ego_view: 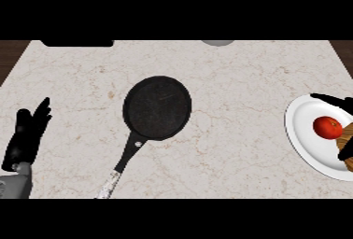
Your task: Pick the tomato from the plate and place it in the pan
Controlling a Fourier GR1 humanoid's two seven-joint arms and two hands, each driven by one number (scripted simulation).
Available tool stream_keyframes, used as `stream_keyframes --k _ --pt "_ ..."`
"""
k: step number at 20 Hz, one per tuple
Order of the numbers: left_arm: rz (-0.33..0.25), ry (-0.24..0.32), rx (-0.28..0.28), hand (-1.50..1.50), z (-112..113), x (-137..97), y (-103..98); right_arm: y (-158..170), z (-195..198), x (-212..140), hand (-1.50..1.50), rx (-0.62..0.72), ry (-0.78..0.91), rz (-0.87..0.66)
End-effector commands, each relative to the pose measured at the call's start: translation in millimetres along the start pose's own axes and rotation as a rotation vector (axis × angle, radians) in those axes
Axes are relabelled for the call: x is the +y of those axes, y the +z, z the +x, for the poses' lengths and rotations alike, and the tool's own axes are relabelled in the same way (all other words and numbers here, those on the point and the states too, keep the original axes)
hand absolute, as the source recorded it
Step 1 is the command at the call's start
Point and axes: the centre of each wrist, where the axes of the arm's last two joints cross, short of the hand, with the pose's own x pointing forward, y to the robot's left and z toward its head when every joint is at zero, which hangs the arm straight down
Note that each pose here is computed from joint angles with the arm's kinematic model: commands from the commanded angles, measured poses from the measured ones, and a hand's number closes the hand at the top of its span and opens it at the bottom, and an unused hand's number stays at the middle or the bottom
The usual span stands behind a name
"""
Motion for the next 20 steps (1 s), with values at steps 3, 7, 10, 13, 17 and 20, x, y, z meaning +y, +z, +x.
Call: stream_keyframes --k 3,7,10,13,17,20 --pt "0.000 -0.004 -0.004 0.00 15.9 2.5 -4.4 -3.1 -5.3 -13.7 -1.50 0.036 0.019 0.020" --pt "0.016 0.012 0.001 0.00 -4.3 8.5 6.0 -7.7 -0.8 2.9 -1.50 0.054 0.014 0.020" --pt "-0.010 -0.016 0.007 0.00 10.6 14.8 1.0 -11.8 -11.6 25.1 1.50 -0.028 0.133 -0.034" --pt "-0.002 0.000 0.012 0.00 12.0 -3.3 -10.7 -4.2 -14.1 -2.3 1.50 -0.009 0.158 -0.100" --pt "0.014 0.019 0.018 0.00 -4.9 16.9 6.5 -12.0 -6.6 4.0 1.50 -0.017 0.144 -0.100" --pt "0.004 0.001 -0.005 0.00 2.4 18.6 -9.2 1.1 -27.8 -10.9 1.50 -0.023 0.108 -0.118"
